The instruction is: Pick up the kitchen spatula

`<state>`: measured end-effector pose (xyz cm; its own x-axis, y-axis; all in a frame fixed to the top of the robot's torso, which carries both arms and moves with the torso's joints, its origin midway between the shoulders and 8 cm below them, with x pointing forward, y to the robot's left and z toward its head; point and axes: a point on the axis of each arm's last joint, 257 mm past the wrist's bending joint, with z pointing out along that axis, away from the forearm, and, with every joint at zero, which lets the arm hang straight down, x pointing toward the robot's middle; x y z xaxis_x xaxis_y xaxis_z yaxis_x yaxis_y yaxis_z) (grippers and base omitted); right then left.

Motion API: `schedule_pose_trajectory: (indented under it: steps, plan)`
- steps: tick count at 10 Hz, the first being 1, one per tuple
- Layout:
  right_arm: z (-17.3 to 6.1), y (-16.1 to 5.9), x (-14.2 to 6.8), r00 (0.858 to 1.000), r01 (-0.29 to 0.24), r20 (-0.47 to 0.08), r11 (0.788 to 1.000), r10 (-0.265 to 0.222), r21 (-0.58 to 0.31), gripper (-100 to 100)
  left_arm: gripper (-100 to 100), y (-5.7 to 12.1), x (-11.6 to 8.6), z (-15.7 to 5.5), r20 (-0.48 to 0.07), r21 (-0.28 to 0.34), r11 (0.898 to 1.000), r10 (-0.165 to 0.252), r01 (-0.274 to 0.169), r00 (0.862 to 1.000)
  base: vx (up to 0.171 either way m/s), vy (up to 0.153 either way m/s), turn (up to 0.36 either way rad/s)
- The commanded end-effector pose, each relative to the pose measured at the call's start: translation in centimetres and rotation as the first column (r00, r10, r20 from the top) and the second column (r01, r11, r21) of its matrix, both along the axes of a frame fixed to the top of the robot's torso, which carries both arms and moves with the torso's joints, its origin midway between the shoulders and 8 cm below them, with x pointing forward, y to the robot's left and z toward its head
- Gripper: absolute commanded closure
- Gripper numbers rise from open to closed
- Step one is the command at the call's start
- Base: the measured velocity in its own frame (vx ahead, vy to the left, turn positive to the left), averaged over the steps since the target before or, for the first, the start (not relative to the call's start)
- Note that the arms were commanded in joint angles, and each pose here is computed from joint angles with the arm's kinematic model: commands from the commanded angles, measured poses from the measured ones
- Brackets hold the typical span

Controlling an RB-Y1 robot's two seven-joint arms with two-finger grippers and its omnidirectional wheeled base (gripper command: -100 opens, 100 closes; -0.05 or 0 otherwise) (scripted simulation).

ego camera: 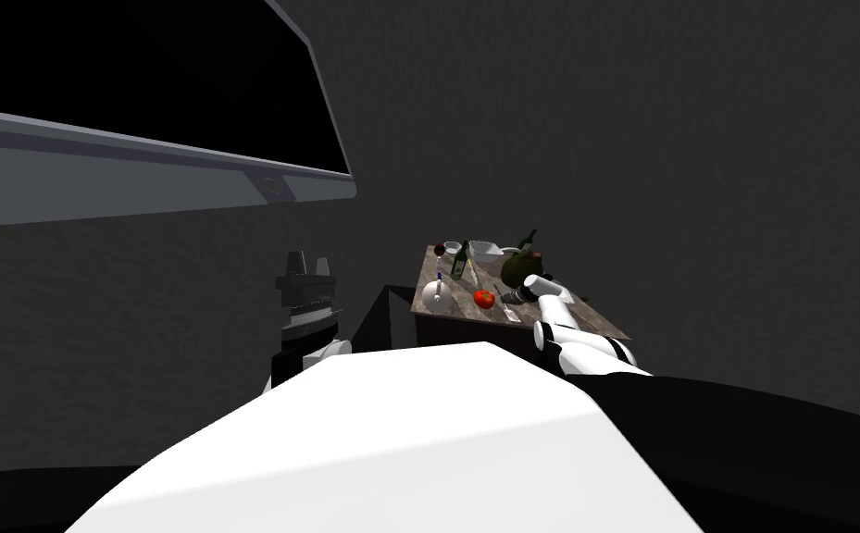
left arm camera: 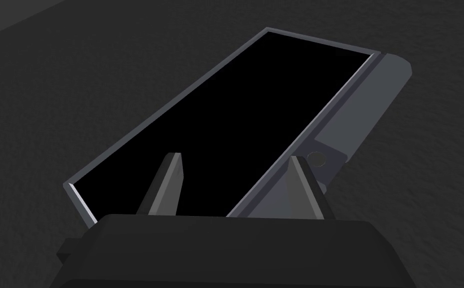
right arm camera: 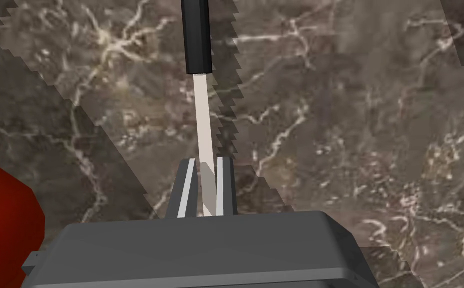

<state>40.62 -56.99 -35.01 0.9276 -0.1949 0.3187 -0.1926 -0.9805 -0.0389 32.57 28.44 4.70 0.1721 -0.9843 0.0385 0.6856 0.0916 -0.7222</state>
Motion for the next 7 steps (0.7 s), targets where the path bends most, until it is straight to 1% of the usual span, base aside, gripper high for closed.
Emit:
schedule_pose_trajectory:
  steps: [1,2,3,4,5,6,7]
  plan:
    - [0.0,0.0,0.0,1.0,0.0,0.0,1.0,0.0,0.0,100,0,0.0,0.0,0.0,0.0,0.0,1.0,0.0,0.0,1.0,0.0,0.0,0.0]
    - [0.0,0.0,0.0,1.0,0.0,0.0,1.0,0.0,0.0,100,0,0.0,0.0,0.0,0.0,0.0,1.0,0.0,0.0,1.0,0.0,0.0,0.0]
    - [0.0,0.0,0.0,1.0,0.0,0.0,1.0,0.0,0.0,0,0,0.0,0.0,0.0,0.0,0.0,1.0,0.0,0.0,1.0,0.0,0.0,0.0]
    - [1.3,-0.4,0.2,1.0,0.003,0.001,1.0,-0.003,0.001,100,0,0.0,0.0,0.0,0.0,0.0,1.0,0.0,0.0,1.0,-0.033,0.007,0.042]
    - [2.0,-0.6,0.3,1.0,0.005,0.002,1.0,-0.005,0.001,100,0,0.0,0.0,0.0,0.0,0.0,1.0,0.0,0.0,1.0,-0.061,0.015,0.043]
    - [1.6,-0.4,0.2,1.0,0.004,0.004,1.0,-0.004,-0.001,100,0,0.0,0.0,0.0,0.0,0.0,1.0,0.0,0.0,1.0,-0.027,0.007,0.005]
    - [1.7,-0.5,0.2,1.0,0.004,0.003,1.0,-0.004,0.0,0,0,0.0,0.0,0.0,0.0,0.0,1.0,0.0,0.0,1.0,0.0,0.0,0.0]
